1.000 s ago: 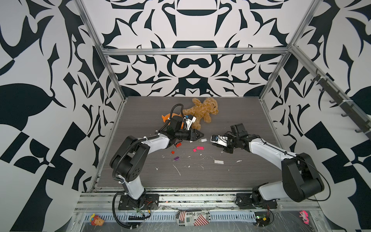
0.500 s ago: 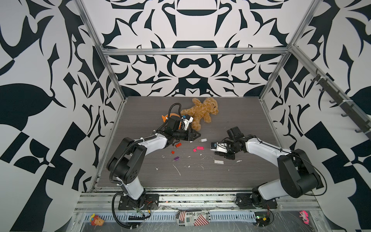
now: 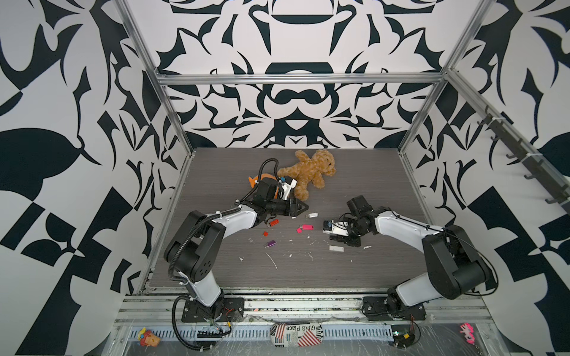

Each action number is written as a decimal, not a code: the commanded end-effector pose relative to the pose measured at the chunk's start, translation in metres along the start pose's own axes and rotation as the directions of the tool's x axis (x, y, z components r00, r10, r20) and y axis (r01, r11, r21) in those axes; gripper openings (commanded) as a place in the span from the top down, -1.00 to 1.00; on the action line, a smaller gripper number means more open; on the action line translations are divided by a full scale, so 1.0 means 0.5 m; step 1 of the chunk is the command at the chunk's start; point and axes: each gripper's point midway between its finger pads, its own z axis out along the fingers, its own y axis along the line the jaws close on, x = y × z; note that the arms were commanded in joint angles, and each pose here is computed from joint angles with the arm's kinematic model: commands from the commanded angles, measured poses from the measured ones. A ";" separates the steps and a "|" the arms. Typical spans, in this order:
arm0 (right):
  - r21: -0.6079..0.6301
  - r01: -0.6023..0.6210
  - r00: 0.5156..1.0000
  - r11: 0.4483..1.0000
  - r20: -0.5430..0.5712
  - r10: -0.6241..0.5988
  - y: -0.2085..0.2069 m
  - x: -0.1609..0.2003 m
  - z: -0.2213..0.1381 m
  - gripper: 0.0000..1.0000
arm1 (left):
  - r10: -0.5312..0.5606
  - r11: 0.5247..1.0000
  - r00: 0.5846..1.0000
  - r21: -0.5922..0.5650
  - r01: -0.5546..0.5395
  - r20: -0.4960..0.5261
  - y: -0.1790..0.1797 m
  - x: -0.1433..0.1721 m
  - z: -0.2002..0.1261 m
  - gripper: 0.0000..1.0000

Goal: Close the usb drive cover
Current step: Place the USB drive at the center of the board.

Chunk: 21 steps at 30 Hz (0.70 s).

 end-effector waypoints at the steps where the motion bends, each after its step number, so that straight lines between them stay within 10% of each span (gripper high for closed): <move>1: -0.006 0.003 1.000 1.000 0.015 -0.003 -0.005 -0.016 -0.007 0.61 | -0.023 1.000 1.000 -0.008 0.023 -0.006 0.015 0.012 0.003 0.03; 21: 0.192 0.049 0.980 0.980 0.178 -0.084 -0.079 -0.111 -0.095 0.25 | -0.016 0.997 0.999 -0.072 0.019 0.041 0.023 -0.002 -0.033 0.01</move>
